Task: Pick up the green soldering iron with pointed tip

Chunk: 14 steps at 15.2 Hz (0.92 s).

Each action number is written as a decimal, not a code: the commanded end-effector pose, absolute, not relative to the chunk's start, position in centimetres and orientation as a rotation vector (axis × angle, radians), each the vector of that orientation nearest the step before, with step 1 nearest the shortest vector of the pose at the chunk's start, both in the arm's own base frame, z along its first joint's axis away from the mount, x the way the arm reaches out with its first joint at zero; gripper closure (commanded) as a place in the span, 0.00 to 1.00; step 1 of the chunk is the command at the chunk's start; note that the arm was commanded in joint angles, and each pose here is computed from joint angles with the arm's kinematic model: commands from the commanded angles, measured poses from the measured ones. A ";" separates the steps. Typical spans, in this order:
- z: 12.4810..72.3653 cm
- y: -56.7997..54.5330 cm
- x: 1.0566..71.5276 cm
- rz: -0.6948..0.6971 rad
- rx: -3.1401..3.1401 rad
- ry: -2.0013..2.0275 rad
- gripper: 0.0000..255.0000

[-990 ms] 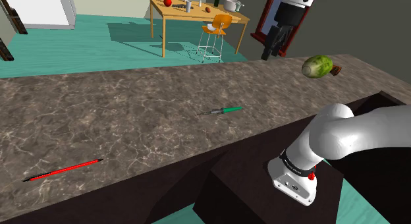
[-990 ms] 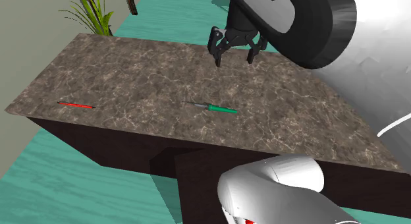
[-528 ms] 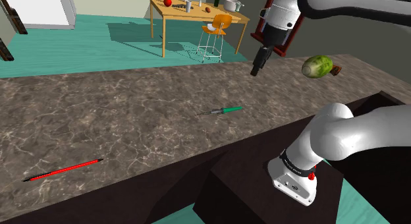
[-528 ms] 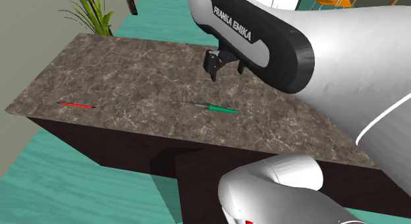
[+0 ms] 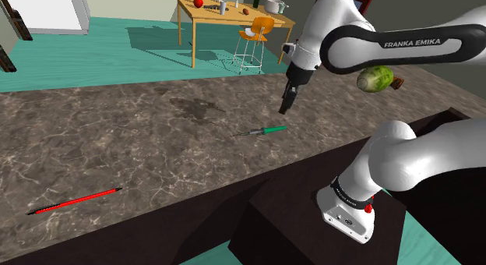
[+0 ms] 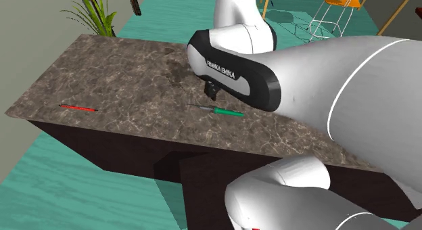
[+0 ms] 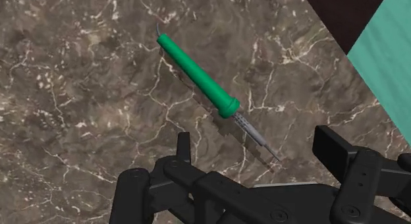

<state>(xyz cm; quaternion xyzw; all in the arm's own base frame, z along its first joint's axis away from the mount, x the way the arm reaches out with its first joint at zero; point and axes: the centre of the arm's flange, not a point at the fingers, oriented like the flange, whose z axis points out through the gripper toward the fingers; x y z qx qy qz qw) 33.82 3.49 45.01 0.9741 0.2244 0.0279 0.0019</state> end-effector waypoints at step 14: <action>31.3 6.1 36.1 0.191 2.861 1.132 0.00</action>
